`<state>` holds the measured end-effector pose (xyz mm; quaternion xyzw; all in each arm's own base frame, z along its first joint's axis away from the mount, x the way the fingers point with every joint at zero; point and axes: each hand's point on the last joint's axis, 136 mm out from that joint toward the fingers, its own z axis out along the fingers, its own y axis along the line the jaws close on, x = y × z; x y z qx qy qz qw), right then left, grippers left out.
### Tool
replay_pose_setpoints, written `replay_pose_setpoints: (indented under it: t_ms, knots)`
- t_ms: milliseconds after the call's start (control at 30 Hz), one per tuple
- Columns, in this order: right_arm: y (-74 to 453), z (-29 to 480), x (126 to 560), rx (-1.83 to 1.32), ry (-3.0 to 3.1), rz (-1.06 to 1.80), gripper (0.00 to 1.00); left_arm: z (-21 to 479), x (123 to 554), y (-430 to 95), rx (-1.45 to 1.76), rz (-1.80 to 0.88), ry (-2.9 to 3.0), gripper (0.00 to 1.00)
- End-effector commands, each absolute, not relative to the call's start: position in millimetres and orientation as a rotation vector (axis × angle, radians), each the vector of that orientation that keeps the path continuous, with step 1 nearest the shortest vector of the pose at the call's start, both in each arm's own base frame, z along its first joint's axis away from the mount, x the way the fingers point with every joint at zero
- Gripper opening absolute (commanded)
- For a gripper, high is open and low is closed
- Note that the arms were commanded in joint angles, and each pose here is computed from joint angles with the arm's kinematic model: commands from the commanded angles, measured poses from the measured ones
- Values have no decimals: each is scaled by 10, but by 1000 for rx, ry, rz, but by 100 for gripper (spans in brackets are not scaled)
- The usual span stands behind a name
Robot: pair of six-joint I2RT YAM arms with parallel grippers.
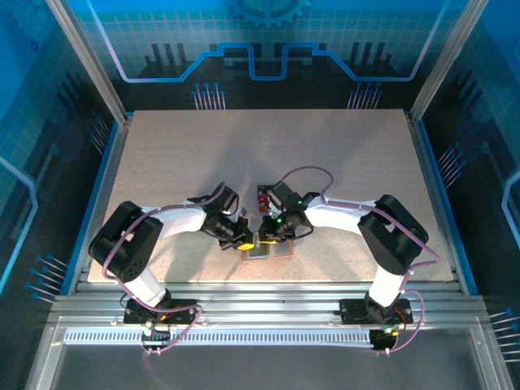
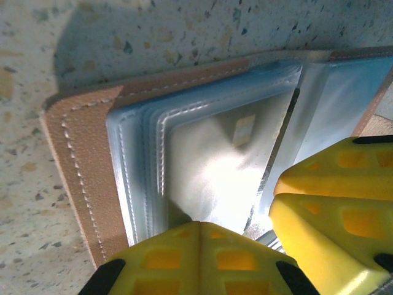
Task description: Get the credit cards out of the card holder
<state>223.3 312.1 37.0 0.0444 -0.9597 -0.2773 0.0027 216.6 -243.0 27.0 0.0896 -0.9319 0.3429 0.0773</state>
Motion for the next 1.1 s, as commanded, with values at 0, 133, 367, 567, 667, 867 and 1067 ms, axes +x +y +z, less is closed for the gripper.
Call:
replay_pose_setpoints:
  t_ms: [0, 133, 367, 567, 667, 867, 1067]
  knots:
    - [3078, 314, 2240, 138, -2999, -847, 17, 249, 2144, -2428, 248, 989, -2793, 5]
    - [3067, 287, 2236, 139, -2998, -830, 18, 253, 2140, -2429, 246, 991, -2793, 4]
    - [3063, 235, 2228, 136, -2991, -810, 18, 276, 2144, -2433, 243, 996, -2793, 4]
    - [3018, 212, 2226, 144, -2998, -759, 20, 311, 2156, -2436, 236, 1001, -2799, 4]
    - [2982, 211, 2226, 146, -3007, -725, 20, 308, 2151, -2434, 234, 1001, -2797, 4]
    - [2936, 241, 2225, 141, -3025, -701, 20, 271, 2127, -2419, 235, 987, -2795, 4]
    - [2923, 254, 2219, 135, -3031, -705, 20, 210, 2120, -2416, 238, 975, -2786, 4]
